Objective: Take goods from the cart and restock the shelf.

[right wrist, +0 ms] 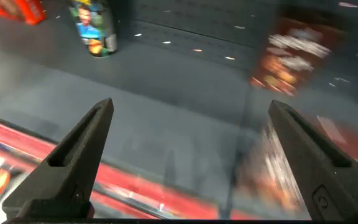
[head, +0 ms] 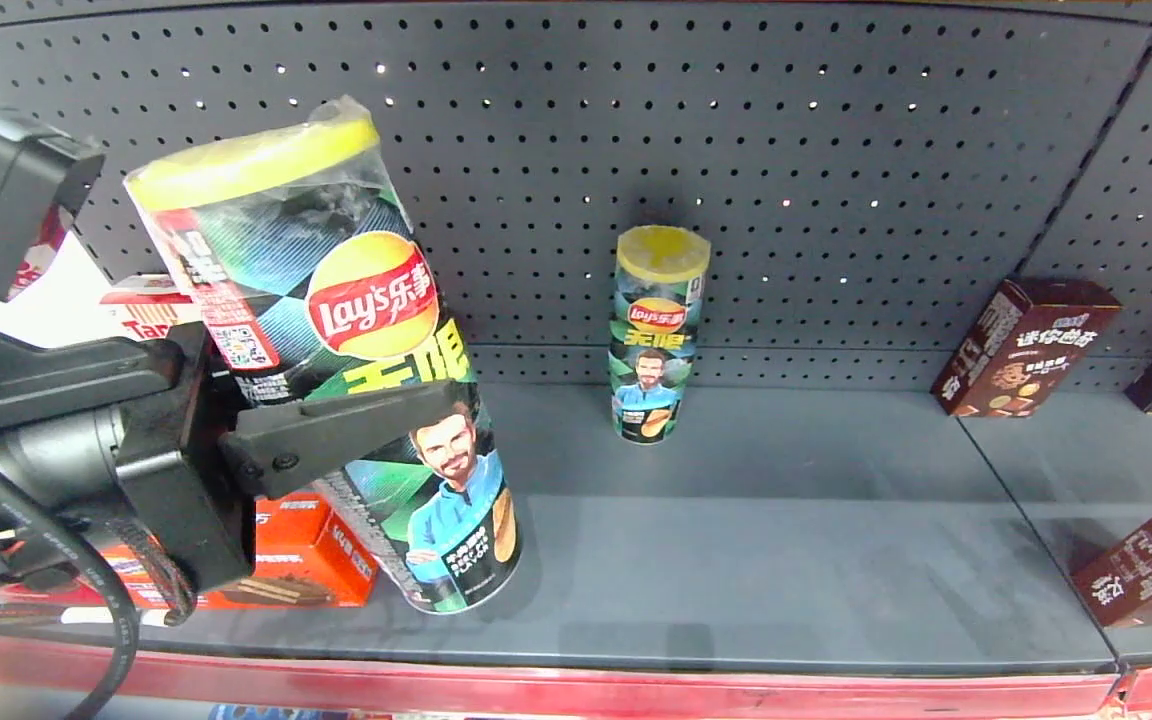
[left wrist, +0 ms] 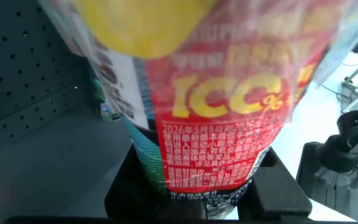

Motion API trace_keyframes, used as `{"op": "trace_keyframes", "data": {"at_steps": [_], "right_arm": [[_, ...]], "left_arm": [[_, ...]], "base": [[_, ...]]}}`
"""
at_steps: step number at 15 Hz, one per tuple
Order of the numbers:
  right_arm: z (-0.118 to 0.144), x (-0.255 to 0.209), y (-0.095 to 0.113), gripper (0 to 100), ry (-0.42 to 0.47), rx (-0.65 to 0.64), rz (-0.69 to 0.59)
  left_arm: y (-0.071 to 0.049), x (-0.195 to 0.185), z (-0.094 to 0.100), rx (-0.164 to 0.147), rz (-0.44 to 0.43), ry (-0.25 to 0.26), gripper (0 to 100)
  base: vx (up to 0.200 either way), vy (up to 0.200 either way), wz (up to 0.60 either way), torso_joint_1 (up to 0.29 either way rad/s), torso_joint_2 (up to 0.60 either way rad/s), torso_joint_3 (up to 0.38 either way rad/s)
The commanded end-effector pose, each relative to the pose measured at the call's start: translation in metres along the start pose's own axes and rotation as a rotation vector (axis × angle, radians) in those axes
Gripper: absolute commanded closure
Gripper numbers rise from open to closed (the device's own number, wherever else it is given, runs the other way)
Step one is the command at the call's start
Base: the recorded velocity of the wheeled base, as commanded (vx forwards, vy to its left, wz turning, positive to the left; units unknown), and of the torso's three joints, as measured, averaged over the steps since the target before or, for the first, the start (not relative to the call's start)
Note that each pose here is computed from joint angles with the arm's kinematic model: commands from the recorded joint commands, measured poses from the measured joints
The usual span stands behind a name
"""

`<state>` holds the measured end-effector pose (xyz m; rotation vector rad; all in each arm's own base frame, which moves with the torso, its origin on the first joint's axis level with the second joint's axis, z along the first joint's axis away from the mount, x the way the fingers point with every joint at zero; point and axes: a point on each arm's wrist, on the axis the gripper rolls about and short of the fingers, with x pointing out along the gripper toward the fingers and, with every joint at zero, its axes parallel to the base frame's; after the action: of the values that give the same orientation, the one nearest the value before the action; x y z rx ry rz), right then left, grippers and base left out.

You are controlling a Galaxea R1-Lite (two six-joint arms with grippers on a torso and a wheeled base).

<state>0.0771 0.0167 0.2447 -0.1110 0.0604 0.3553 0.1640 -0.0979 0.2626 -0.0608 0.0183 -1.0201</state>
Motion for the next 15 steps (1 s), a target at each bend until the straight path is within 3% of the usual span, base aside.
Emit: {"op": "trace_keyframes", "data": {"at_steps": [1, 5, 7, 9, 15], "right_arm": [[0.021, 0.069, -0.002, 0, 0.068, 0.041, 0.108], [0.022, 0.127, 0.0, 0, 0.116, 0.035, 0.161], [0.027, 0.169, 0.001, 0, 0.006, -0.049, 0.36], [0.033, 0.203, 0.001, 0, -0.053, -0.075, 0.446], [0.033, 0.262, 0.009, 0, -0.154, -0.139, 0.87]], "left_arm": [[0.002, 0.0, -0.001, -0.003, 0.011, 0.005, 100], [0.005, -0.001, -0.002, -0.01, 0.028, 0.011, 100], [0.006, 0.0, -0.003, -0.014, 0.03, 0.018, 100], [0.006, 0.0, -0.003, -0.016, 0.03, 0.019, 100], [0.009, 0.004, -0.006, -0.024, 0.027, 0.032, 100]], "base": [[0.0, 0.0, 0.0, 0.0, 0.0, 0.0], [0.0, 0.0, 0.0, 0.0, 0.0, 0.0], [0.0, 0.0, 0.0, 0.0, 0.0, 0.0], [0.0, 0.0, 0.0, 0.0, 0.0, 0.0], [0.0, 0.0, 0.0, 0.0, 0.0, 0.0]]}}
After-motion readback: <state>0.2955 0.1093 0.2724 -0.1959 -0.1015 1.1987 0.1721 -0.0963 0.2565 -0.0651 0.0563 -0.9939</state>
